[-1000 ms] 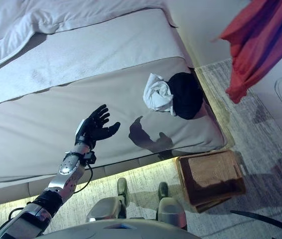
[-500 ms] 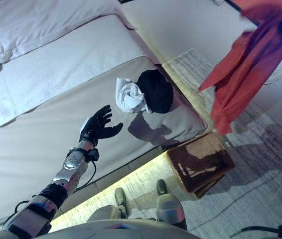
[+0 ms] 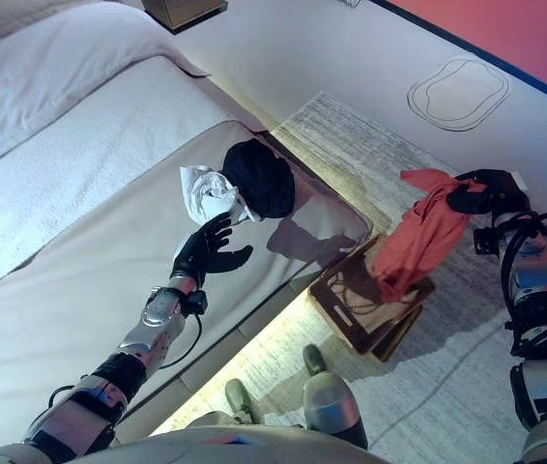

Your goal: Pick up the clothes from the bed and place them into the basket

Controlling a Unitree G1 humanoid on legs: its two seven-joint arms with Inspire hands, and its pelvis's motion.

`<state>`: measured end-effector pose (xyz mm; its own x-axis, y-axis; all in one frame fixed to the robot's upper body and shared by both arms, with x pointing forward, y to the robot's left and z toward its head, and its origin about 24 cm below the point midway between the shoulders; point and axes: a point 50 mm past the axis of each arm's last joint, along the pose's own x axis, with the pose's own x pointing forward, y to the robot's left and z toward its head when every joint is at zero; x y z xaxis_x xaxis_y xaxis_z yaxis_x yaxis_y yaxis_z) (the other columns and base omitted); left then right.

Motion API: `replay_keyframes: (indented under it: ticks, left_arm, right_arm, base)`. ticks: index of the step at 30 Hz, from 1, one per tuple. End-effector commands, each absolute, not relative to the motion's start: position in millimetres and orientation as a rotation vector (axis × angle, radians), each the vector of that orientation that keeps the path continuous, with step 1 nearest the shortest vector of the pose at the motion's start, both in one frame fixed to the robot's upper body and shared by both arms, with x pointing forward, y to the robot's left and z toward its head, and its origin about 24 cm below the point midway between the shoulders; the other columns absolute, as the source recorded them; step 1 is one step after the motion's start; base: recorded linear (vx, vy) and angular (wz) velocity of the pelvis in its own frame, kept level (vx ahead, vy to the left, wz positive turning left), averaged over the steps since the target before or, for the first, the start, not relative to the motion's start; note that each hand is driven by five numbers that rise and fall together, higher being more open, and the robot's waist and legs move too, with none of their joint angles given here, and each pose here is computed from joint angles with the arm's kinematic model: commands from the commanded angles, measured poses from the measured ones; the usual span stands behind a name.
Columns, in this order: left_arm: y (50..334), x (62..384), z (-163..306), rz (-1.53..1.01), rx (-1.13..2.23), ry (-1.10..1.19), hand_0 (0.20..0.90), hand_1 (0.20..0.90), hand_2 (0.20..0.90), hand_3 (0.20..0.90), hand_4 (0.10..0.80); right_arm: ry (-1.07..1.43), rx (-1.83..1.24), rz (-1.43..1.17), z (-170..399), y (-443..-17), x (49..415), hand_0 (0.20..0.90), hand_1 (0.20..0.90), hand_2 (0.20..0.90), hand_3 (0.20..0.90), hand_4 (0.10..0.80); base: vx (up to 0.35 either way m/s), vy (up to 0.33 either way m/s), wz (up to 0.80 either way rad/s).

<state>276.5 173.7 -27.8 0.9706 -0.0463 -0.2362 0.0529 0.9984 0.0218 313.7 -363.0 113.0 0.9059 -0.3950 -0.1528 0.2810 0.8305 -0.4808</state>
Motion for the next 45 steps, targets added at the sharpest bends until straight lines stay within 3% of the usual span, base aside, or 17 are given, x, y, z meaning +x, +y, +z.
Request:
replay_keyframes:
  ticks: [1,14,26,28,29,37,45]
  left_arm:
    - [170.9,278.7,-21.6,-0.086,0.062,0.165,0.9,0.9,0.9,0.9,0.8]
    - [160.4,277.6,-25.5,-0.129,0.056,0.164,0.9,0.9,0.9,0.9,0.8]
    - [159.2,279.9,-25.2,-0.136,0.066,0.161,0.9,0.9,0.9,0.9,0.8]
    - [158.1,280.6,-24.5,-0.149,0.072,0.159,0.9,0.9,0.9,0.9,0.8]
    - [157.7,280.6,-24.4,-0.154,0.075,0.158,0.9,0.9,0.9,0.9,0.8]
    - [156.0,282.1,-21.4,-0.176,0.082,0.147,0.9,0.9,0.9,0.9,0.8]
    - [159.8,283.0,-18.7,-0.153,0.072,0.139,0.9,0.9,0.9,0.9,0.8]
  right_arm:
    - [0.054,-0.517,-0.354,143.4,-347.8,327.6,0.3,0.3,0.3,0.2,0.1]
    - [0.196,-0.502,-0.239,93.4,-321.1,328.6,0.3,0.3,0.3,0.2,0.1]
    - [0.43,-0.442,-0.245,18.7,-325.8,295.4,0.3,0.3,0.3,0.2,0.1]
    - [0.485,-0.435,-0.253,7.3,-329.1,287.5,0.813,0.813,0.813,0.798,0.698]
    - [0.498,-0.439,-0.26,4.2,-330.2,285.0,0.9,0.9,0.9,0.9,0.8]
    - [0.564,-0.452,-0.311,-9.0,-340.2,270.6,0.9,0.9,0.9,0.9,0.8]
    - [0.51,-0.53,-0.349,11.4,-342.0,283.3,0.9,0.9,0.9,0.9,0.8]
  base:
    - [0.0,0.0,0.0]
    - [0.0,-0.002,0.0]
    - [-0.001,-0.001,0.01]
    - [-0.011,-0.013,0.11]
    - [-0.007,-0.012,0.13]
    - [0.002,-0.007,0.06]
    - [0.01,-0.003,0.03]
